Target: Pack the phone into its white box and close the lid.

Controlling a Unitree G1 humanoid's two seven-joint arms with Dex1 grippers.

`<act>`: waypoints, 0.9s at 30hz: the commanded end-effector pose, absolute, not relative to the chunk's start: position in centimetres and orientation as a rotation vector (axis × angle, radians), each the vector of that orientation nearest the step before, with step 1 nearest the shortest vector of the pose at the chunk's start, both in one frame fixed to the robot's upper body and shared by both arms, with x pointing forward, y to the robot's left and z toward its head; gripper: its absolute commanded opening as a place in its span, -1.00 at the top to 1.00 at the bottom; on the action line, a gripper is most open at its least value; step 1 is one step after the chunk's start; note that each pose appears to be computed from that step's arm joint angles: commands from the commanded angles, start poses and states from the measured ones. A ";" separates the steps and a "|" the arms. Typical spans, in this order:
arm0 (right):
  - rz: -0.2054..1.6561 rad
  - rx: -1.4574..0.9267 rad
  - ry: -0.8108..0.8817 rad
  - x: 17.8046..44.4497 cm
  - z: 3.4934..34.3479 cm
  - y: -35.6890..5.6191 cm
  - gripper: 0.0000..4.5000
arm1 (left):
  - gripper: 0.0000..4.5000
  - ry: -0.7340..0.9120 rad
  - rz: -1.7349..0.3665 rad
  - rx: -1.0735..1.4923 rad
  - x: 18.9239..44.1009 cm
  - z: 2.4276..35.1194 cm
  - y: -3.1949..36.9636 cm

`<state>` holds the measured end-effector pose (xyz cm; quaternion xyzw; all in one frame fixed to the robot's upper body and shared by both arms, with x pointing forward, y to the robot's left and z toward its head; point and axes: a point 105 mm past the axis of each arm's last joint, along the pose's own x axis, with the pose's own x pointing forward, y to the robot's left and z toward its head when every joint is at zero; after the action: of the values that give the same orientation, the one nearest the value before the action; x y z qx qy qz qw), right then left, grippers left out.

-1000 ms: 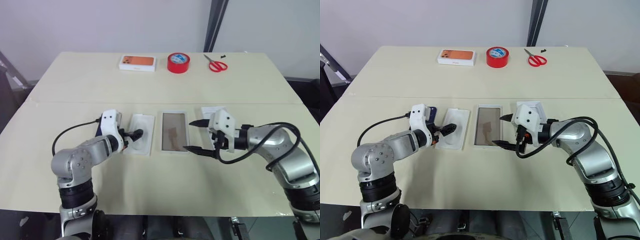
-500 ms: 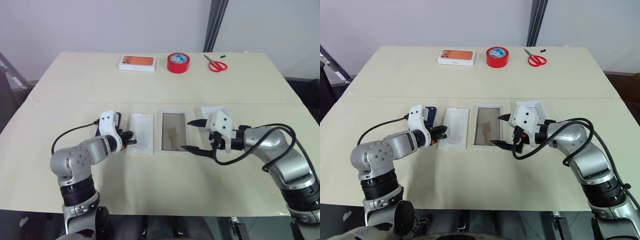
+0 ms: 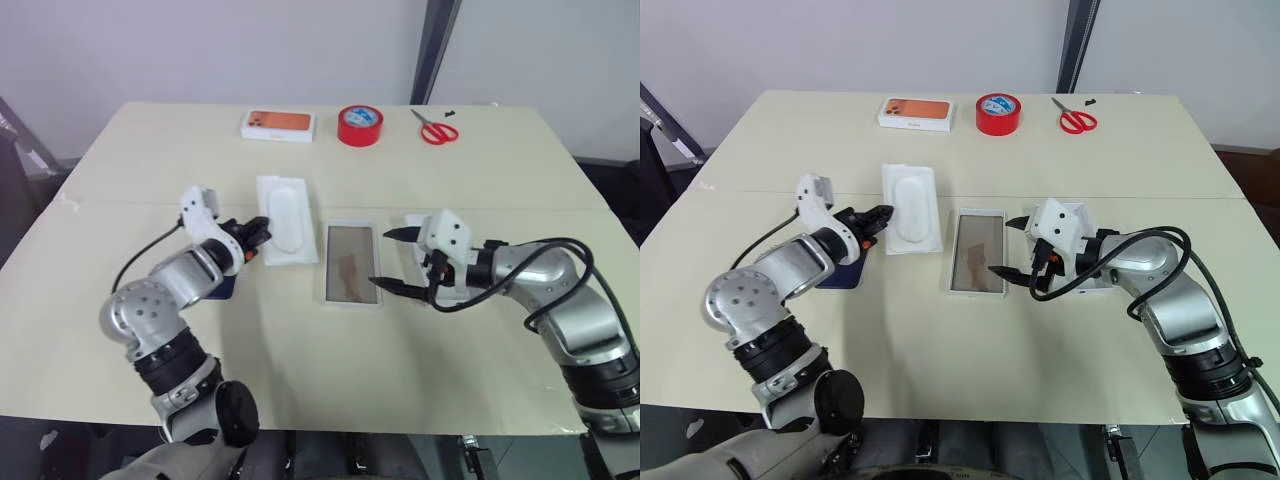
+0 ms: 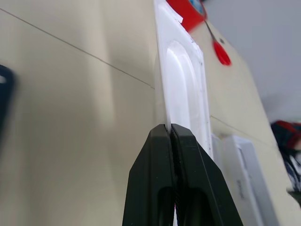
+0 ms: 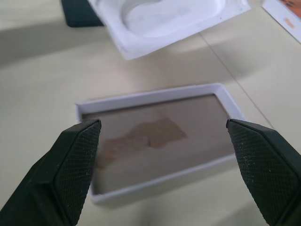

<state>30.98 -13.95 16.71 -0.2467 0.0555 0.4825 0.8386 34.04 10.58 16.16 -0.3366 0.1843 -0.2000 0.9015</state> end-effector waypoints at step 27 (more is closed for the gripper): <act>0.983 -0.487 0.047 32.2 18.2 -11.6 -0.88 | -0.75 0.310 -0.660 -0.725 32.8 18.3 6.9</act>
<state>32.03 -12.10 17.43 -0.2260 0.0325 0.4702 0.8525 33.16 6.58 16.32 -0.3482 0.1885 -0.2944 0.8698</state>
